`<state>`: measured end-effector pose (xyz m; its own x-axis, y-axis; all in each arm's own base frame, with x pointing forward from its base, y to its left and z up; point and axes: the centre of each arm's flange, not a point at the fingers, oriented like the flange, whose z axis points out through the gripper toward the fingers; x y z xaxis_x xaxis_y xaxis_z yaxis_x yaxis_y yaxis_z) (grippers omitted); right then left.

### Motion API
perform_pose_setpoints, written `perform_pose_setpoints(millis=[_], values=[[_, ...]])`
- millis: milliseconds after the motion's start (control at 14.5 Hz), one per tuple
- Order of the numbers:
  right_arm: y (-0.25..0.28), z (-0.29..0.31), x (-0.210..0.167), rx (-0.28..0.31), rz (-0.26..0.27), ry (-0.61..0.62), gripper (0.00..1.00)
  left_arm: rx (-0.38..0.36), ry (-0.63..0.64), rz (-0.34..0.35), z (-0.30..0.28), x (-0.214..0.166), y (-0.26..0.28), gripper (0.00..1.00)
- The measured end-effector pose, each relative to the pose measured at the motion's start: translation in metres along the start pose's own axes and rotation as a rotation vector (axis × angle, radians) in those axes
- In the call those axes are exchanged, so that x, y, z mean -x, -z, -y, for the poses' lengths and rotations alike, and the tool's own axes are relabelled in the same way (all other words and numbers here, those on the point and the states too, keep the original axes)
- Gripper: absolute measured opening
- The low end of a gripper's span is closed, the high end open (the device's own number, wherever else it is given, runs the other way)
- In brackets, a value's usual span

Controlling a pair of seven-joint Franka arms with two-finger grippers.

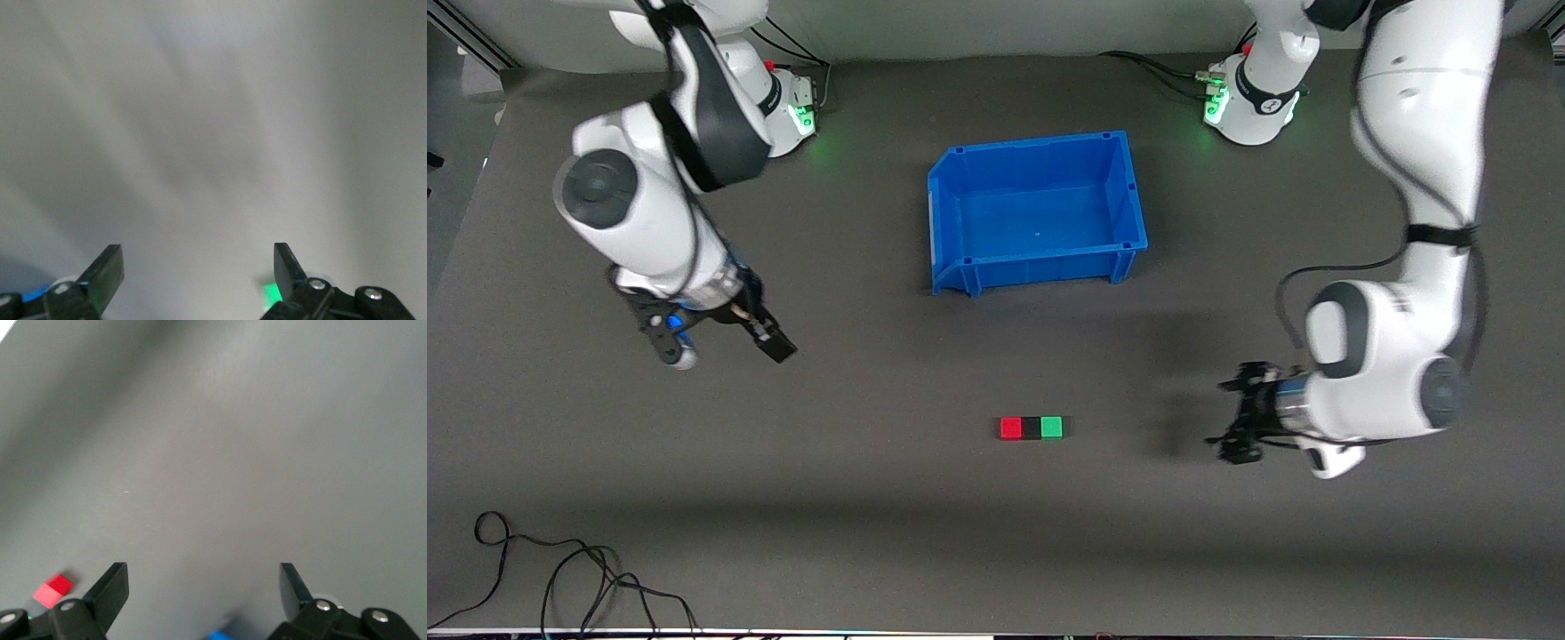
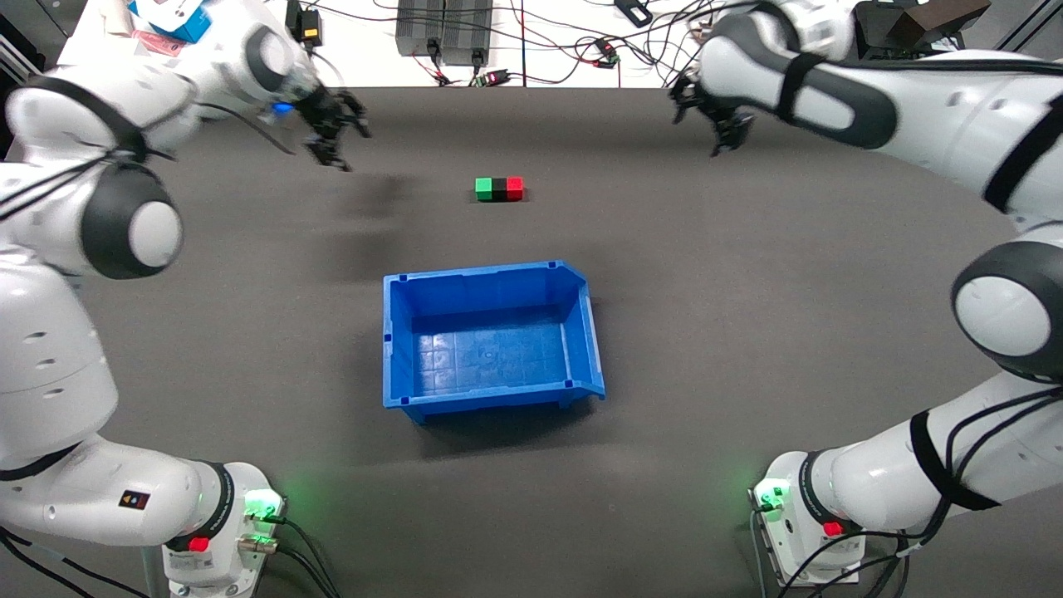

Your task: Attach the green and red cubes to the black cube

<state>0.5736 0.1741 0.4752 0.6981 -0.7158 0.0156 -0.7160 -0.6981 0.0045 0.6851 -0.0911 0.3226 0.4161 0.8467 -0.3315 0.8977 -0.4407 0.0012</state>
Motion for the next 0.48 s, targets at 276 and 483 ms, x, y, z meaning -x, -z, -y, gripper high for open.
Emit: perform_pose_setpoints(millis=[276,483], values=[[0.042,-0.034,-0.020,0.005,-0.013,0.256,1.00,-0.113,-0.218,-0.046,0.055,-0.027,0.080,1.00],[0.084,-0.058,-0.043,-0.009,-0.033,0.435,1.00,-0.192,-0.390,-0.071,0.075,-0.011,0.117,1.00]])
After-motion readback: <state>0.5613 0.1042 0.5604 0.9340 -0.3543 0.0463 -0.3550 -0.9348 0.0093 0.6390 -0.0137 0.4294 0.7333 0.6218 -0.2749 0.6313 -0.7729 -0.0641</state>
